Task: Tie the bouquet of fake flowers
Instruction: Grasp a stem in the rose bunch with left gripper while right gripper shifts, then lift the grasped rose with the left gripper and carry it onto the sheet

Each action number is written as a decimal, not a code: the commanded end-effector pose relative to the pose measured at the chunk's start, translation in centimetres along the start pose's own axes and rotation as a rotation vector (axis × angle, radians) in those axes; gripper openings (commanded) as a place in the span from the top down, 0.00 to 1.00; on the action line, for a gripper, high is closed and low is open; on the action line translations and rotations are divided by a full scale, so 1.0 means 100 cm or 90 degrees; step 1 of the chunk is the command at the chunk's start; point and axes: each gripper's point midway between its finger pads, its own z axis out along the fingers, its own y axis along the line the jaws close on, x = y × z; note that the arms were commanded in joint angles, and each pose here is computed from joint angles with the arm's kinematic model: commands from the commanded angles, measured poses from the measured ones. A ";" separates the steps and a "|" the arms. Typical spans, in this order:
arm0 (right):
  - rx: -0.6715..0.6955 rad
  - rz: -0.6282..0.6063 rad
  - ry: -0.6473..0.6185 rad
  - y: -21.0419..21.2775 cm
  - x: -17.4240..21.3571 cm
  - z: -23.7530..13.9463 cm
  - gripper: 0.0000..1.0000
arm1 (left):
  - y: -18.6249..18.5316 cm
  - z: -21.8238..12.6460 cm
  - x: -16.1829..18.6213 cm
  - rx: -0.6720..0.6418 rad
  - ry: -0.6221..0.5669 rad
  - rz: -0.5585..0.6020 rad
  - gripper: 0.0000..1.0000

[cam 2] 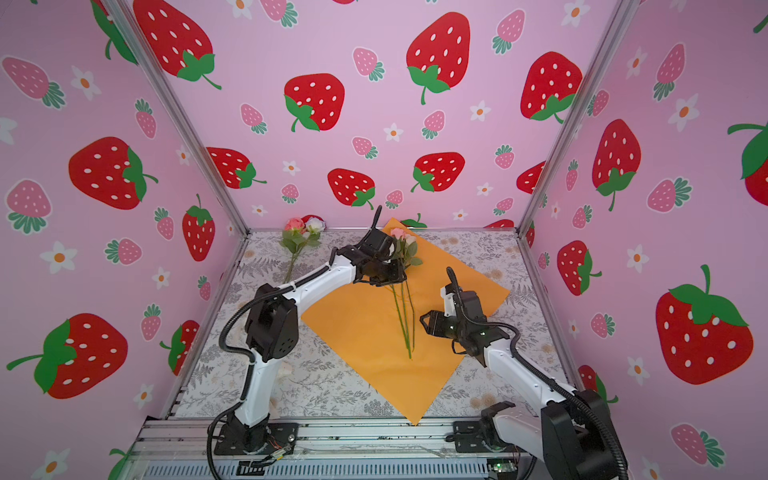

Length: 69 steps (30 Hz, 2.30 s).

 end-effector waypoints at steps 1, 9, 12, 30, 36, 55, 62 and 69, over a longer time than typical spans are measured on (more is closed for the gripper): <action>-0.070 -0.029 -0.022 0.030 -0.021 0.000 0.49 | 0.031 -0.037 -0.032 -0.012 -0.068 0.023 0.46; -0.115 -0.116 0.014 0.085 -0.024 0.030 0.49 | 0.204 -0.116 -0.063 -0.133 -0.085 -0.071 0.45; -0.123 -0.142 0.024 0.105 -0.023 0.043 0.49 | 0.259 -0.136 -0.066 -0.160 -0.080 -0.102 0.44; -0.135 -0.170 0.098 0.143 -0.007 0.102 0.49 | 0.380 -0.110 -0.056 -0.248 0.047 -0.167 0.66; -0.129 -0.177 0.106 0.141 -0.005 0.105 0.49 | 0.390 -0.104 -0.047 -0.272 0.067 -0.174 0.66; -0.127 -0.183 0.125 0.138 0.001 0.111 0.49 | 0.408 -0.092 -0.029 -0.307 0.111 -0.169 0.68; -0.125 -0.185 0.132 0.136 0.003 0.112 0.49 | 0.410 -0.080 -0.020 -0.288 0.129 -0.178 0.72; -0.120 -0.185 0.135 0.135 0.004 0.110 0.49 | 0.409 -0.080 -0.015 -0.330 0.156 -0.136 0.84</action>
